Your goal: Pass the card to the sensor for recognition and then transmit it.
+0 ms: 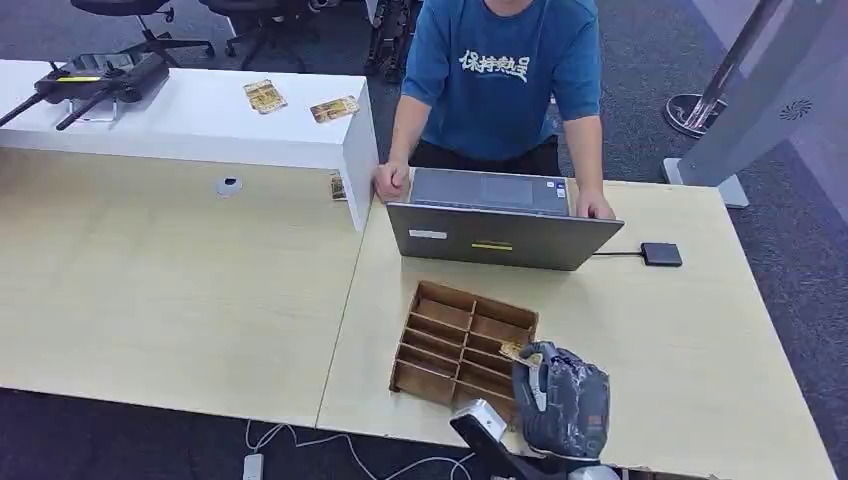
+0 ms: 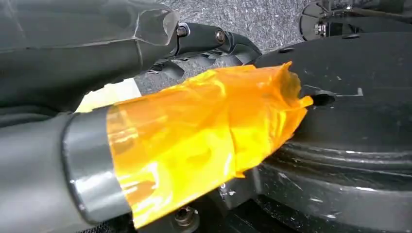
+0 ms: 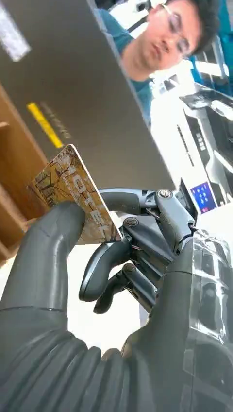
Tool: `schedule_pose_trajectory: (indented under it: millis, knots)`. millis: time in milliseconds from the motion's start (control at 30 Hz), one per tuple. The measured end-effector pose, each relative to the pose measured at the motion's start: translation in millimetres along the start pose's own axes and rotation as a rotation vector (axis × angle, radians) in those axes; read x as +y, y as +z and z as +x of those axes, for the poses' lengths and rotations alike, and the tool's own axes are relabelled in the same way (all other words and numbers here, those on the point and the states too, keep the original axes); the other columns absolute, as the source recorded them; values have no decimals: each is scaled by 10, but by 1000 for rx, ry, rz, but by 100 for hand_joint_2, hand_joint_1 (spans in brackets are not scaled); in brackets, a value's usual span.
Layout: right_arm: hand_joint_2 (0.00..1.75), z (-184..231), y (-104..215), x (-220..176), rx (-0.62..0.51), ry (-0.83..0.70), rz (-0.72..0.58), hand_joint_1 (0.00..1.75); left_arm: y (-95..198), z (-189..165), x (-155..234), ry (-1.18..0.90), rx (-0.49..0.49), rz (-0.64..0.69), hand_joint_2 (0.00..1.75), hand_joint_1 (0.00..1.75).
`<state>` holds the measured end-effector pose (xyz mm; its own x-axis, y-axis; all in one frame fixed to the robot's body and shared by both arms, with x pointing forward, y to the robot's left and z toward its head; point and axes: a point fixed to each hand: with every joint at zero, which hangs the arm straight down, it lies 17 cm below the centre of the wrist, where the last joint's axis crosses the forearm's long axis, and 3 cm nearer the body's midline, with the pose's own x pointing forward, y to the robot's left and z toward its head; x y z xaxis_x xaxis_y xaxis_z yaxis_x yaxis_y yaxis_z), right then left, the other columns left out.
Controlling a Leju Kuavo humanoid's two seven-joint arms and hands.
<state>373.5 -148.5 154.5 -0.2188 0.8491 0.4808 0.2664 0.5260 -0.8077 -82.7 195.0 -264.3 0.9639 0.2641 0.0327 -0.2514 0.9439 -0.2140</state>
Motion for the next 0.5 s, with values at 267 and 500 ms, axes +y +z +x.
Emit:
schedule_pose_trajectory:
  millis: [267,500]
  knots:
    - [175,-150,-205,-472,34,-48,-141,175,1,-12,-1,-12,2,-1,0,0]
    - [175,-382,-538,-864,57,-47,-254,175,11,-13,58,-52,6,-2,0,0]
